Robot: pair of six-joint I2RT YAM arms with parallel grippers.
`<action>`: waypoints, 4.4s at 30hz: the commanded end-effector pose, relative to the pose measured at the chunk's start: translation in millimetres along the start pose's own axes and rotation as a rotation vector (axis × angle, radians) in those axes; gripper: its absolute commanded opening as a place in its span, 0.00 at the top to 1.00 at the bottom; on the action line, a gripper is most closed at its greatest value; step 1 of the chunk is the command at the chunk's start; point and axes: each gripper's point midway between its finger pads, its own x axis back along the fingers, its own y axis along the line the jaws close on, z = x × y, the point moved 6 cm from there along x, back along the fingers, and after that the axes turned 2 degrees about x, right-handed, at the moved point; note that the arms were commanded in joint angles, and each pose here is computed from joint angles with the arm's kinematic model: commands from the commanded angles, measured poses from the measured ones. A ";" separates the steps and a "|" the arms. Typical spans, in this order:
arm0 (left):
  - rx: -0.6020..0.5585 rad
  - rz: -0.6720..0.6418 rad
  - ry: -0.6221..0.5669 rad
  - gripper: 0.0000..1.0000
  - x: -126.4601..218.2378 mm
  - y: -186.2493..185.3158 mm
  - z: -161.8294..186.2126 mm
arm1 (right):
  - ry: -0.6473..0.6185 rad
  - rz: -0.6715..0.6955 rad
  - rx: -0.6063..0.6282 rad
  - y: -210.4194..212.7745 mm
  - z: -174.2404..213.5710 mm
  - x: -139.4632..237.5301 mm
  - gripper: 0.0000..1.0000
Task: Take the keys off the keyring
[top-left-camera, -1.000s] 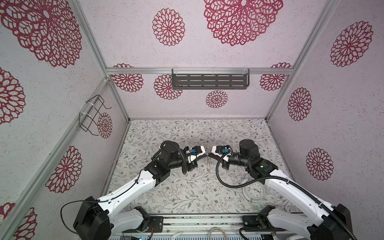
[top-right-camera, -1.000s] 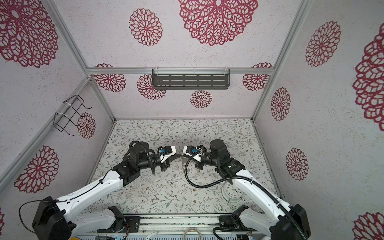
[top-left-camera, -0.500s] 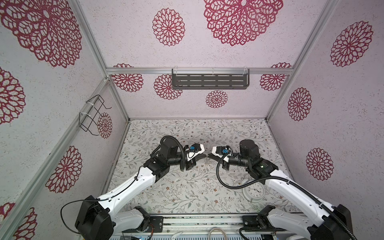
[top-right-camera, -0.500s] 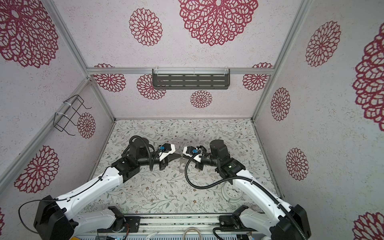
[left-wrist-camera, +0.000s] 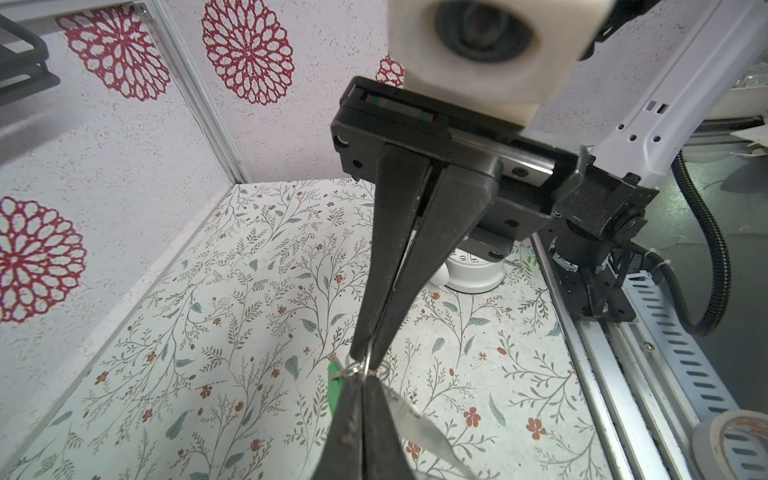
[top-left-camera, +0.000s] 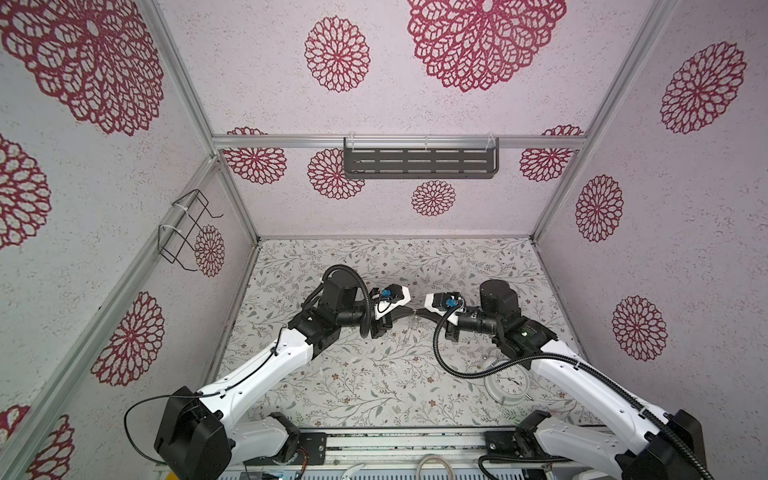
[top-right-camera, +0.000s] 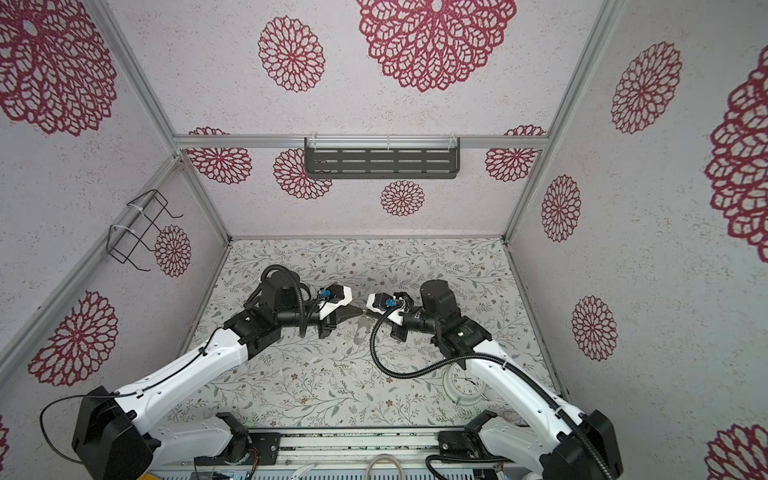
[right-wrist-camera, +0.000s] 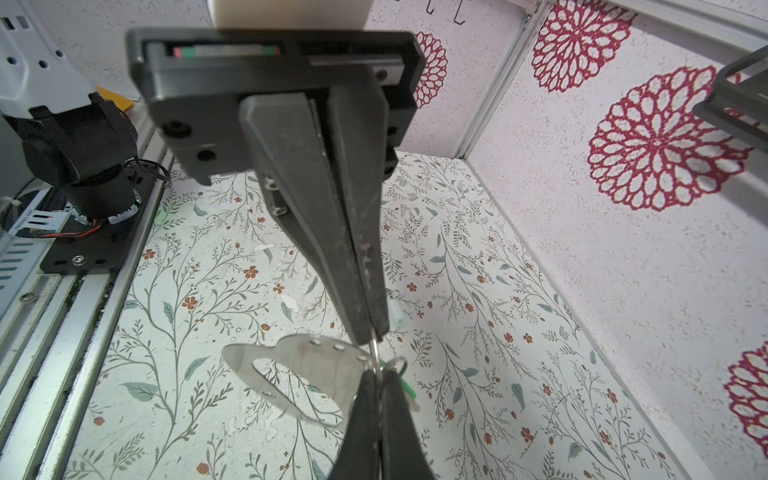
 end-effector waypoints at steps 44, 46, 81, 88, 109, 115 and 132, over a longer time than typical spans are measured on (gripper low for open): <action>-0.196 -0.021 0.133 1.00 -12.3 -7.5 -9.1 | -0.005 -0.018 0.024 1.9 -3.2 1.2 1.00; -0.181 -0.026 0.131 1.00 -11.8 -5.9 -8.7 | 0.015 0.006 0.037 0.3 -1.3 3.1 0.89; -0.092 0.133 0.078 1.00 -12.7 -4.0 -13.7 | 0.143 0.247 0.164 -7.9 28.3 29.7 0.71; -0.095 0.209 0.154 1.00 -13.2 -8.2 -8.8 | 0.060 0.102 0.088 -0.4 19.1 25.8 0.72; -0.120 0.267 0.244 1.00 -5.8 -22.0 2.6 | 0.032 -0.091 -0.007 9.6 17.2 11.0 0.78; -0.125 0.270 0.248 1.00 -5.5 -23.5 2.4 | 0.027 -0.155 -0.038 14.1 17.1 6.2 0.78; -0.132 0.276 0.247 1.00 -8.2 -24.9 0.6 | 0.014 -0.211 -0.092 23.4 25.1 -6.3 0.81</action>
